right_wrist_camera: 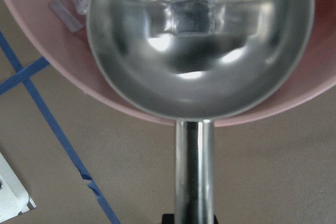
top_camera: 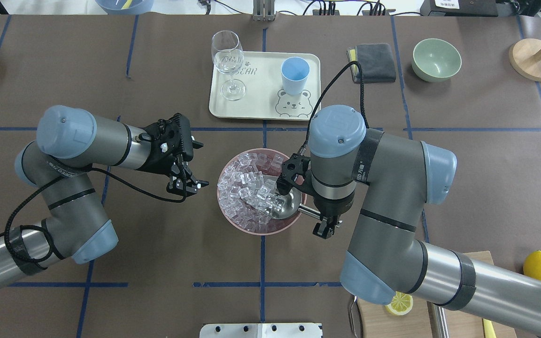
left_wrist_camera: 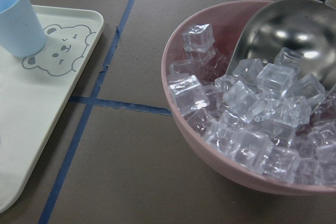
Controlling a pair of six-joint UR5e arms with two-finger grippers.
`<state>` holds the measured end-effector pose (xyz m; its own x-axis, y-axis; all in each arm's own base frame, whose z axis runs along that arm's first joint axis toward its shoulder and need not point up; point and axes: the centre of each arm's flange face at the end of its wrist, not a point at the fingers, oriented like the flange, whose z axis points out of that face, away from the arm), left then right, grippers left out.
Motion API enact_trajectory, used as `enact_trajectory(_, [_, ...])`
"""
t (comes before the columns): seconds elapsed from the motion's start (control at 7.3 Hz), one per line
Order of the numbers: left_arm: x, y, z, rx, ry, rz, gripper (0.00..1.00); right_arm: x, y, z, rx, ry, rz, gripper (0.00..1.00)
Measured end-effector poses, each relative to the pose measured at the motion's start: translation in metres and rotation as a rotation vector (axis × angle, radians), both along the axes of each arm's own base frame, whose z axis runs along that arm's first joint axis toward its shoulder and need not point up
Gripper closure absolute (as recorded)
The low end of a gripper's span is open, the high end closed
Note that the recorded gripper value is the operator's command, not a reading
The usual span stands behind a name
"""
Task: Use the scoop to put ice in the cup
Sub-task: 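Scoop ice cubes from the pink bowl with the right gripper's scoop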
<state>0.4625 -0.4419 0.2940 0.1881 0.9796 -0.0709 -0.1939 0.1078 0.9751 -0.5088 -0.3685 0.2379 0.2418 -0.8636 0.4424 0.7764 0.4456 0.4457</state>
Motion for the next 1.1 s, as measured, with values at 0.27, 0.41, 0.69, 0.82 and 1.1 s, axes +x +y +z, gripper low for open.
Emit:
enact_trajectory(0.27, [0.0, 0.0, 0.0, 0.0, 0.001, -0.001, 0.0, 0.001, 0.004, -0.003, 0.007, -0.031, 0.012, 1.0])
enact_trajectory(0.41, [-0.001, 0.0, -0.001, 0.001, 0.001, -0.001, 0.0, -0.001, 0.007, 0.002, 0.011, -0.058, 0.021, 1.0])
enact_trajectory(0.69, [-0.001, -0.001, -0.001, 0.002, 0.001, -0.002, 0.0, 0.003, 0.012, 0.003, 0.019, -0.101, 0.029, 1.0])
enact_trajectory(0.82, [-0.001, -0.001, -0.001, 0.002, 0.001, -0.002, 0.0, 0.008, 0.013, -0.001, 0.024, -0.114, 0.031, 1.0])
enact_trajectory(1.1, [-0.001, -0.001, -0.001, 0.001, 0.001, -0.002, 0.0, 0.022, 0.015, -0.011, 0.025, -0.119, 0.039, 1.0])
